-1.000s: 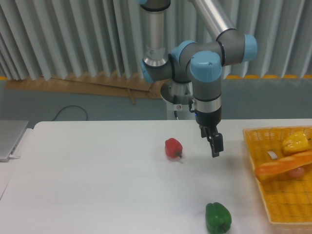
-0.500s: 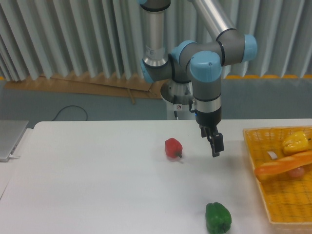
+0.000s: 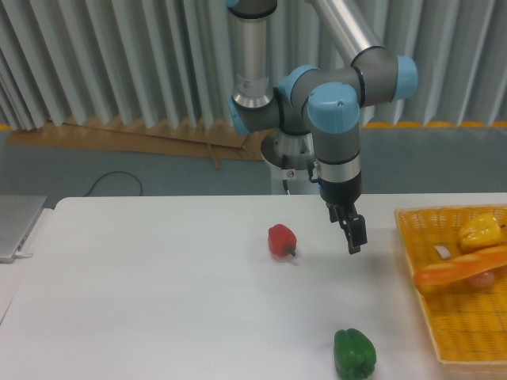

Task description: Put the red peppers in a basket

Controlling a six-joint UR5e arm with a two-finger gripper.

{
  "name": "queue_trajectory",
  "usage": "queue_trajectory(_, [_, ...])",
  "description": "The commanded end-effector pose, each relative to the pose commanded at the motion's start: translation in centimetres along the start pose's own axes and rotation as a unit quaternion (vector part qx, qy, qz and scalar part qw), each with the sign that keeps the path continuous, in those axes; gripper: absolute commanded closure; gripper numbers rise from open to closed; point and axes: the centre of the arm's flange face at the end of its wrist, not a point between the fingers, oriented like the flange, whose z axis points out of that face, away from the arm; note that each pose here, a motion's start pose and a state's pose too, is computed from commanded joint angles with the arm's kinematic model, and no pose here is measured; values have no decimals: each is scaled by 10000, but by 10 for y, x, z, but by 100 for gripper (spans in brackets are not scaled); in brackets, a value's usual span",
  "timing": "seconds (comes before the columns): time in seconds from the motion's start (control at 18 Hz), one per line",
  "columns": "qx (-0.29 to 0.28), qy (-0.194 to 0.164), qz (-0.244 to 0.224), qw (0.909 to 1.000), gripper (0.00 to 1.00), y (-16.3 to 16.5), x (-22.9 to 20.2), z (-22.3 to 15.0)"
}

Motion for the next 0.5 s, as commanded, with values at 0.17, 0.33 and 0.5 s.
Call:
queue_trajectory(0.17, [7, 15, -36, 10000, 0, 0, -1, 2])
queue_trajectory(0.33, [8, 14, -83, 10000, 0, -1, -1, 2])
queue_trajectory(0.5, [8, 29, -279, 9996, 0, -2, -1, 4])
